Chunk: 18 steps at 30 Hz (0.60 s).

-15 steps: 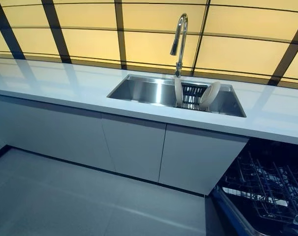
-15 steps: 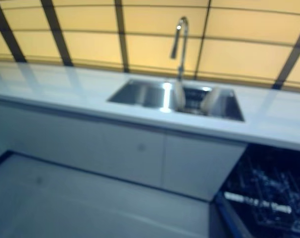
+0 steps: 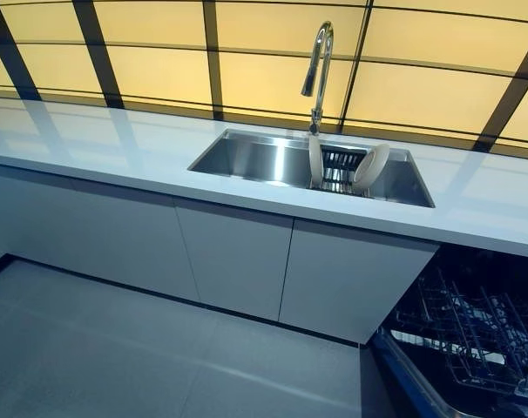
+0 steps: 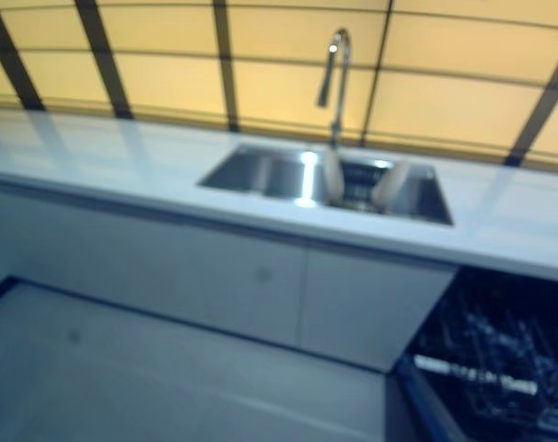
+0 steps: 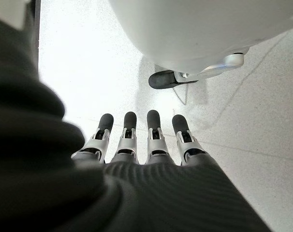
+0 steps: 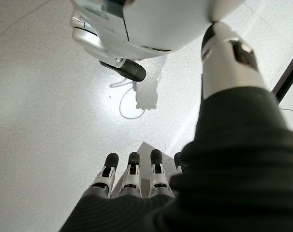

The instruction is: Take plates into dishwasher

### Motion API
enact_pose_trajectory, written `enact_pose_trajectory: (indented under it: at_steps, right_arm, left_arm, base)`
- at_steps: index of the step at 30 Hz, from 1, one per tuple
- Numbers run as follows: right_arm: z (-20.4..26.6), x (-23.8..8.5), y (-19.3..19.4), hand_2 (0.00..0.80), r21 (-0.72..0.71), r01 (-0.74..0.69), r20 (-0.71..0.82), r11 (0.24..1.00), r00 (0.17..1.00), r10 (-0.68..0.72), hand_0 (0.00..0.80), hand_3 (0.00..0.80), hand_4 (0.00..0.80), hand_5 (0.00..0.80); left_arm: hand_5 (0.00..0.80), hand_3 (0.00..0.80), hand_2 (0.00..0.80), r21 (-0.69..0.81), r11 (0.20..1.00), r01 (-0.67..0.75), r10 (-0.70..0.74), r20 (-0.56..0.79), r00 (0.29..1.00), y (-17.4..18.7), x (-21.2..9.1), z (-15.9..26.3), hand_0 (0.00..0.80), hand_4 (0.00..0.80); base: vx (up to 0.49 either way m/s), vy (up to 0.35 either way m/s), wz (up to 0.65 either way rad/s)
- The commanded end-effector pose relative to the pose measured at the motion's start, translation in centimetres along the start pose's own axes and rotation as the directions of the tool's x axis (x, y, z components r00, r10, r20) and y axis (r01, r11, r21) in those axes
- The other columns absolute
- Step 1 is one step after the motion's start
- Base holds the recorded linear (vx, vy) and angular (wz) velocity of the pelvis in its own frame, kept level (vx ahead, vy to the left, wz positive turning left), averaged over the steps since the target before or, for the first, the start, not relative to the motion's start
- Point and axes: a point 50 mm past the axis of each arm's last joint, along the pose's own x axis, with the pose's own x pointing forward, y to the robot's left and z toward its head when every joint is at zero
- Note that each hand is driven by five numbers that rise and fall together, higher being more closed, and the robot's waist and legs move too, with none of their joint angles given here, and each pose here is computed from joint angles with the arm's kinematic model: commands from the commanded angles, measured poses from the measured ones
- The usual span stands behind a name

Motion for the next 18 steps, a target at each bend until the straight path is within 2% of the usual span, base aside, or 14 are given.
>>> enact_pose_trajectory:
  at_steps: [1,18]
  right_arm:
    - [1.31,0.08,-0.42,0.0,-0.028,0.014,0.006,1.0,1.0,-0.014,0.0,0.0,0.0,0.0]
    - [1.64,0.09,-0.32,0.0,-0.02,0.023,0.001,1.0,1.0,-0.023,0.0,0.0,0.0,0.0]
  left_arm:
    - [0.0,0.0,0.0,-0.027,0.998,0.053,-0.053,0.017,0.998,-2.28,0.27,1.47,0.0,0.0]
    - [0.0,0.0,0.0,0.003,0.998,0.057,-0.057,0.016,0.998,-2.28,0.26,1.47,0.0,0.0]
  base:
    - [0.0,0.0,0.0]
    - [0.002,-0.015,0.0]
